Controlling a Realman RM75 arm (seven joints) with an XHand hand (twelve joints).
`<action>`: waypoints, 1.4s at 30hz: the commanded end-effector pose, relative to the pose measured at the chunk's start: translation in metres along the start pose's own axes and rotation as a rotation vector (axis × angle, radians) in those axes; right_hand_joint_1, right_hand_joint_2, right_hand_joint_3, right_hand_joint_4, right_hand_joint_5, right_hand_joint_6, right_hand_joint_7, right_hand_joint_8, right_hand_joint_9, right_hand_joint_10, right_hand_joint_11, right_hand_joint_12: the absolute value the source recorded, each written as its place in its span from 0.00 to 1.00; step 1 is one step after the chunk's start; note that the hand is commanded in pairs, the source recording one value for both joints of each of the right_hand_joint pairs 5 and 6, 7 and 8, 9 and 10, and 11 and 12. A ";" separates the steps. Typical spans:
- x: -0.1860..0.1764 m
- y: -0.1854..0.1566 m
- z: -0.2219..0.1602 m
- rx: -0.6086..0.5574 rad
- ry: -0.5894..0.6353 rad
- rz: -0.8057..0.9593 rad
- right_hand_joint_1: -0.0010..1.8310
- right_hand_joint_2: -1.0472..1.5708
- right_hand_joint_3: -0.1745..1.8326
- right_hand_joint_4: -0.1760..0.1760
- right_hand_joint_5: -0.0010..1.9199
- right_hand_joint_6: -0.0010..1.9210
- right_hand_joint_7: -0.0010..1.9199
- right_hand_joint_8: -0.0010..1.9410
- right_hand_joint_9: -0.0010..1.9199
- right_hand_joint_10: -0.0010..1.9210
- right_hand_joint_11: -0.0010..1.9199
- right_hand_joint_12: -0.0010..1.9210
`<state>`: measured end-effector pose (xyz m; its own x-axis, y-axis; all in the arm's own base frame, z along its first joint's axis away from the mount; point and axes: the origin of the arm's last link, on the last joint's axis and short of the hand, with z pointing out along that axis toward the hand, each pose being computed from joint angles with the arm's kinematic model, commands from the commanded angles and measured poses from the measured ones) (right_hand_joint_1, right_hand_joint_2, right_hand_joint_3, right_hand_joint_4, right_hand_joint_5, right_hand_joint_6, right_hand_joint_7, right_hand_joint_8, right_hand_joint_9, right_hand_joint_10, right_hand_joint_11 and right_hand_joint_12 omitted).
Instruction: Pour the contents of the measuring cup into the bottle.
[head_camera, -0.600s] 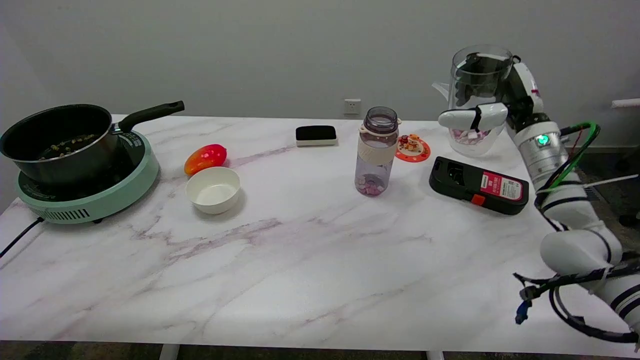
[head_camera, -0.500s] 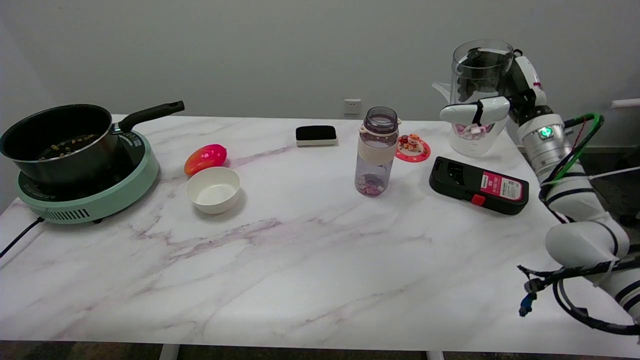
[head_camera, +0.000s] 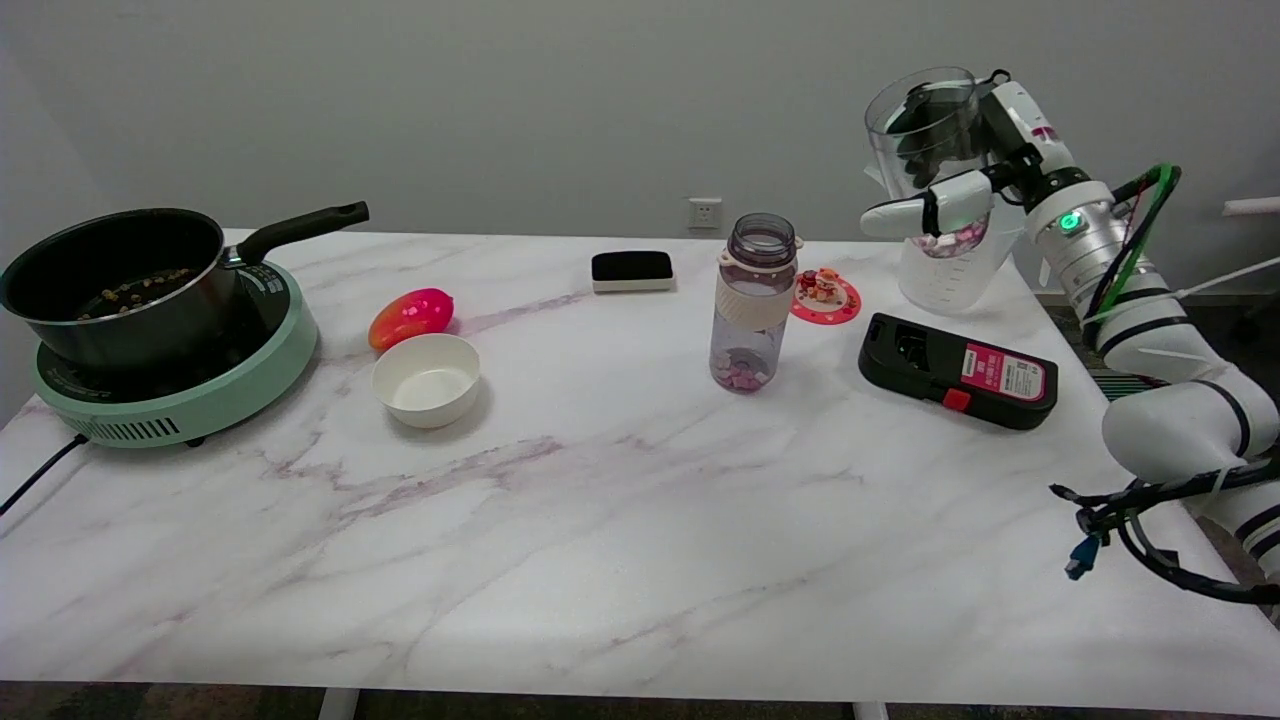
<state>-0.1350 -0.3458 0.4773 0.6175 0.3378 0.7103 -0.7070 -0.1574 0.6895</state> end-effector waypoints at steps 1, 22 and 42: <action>-0.012 -0.002 0.021 0.016 -0.121 -0.377 0.76 0.90 0.29 0.50 1.00 1.00 1.00 0.99 0.88 0.88 0.74 0.74; -0.038 -0.031 0.039 0.120 -0.195 -0.598 0.76 0.88 0.33 0.50 1.00 1.00 1.00 0.99 0.86 0.86 0.73 0.73; -0.041 -0.044 0.043 0.171 -0.206 -0.781 0.78 0.86 0.37 0.50 1.00 1.00 1.00 0.99 0.86 0.86 0.72 0.72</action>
<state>-0.1226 -0.3885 0.4328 0.9596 0.2265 0.1667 -0.1479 -0.0977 0.9842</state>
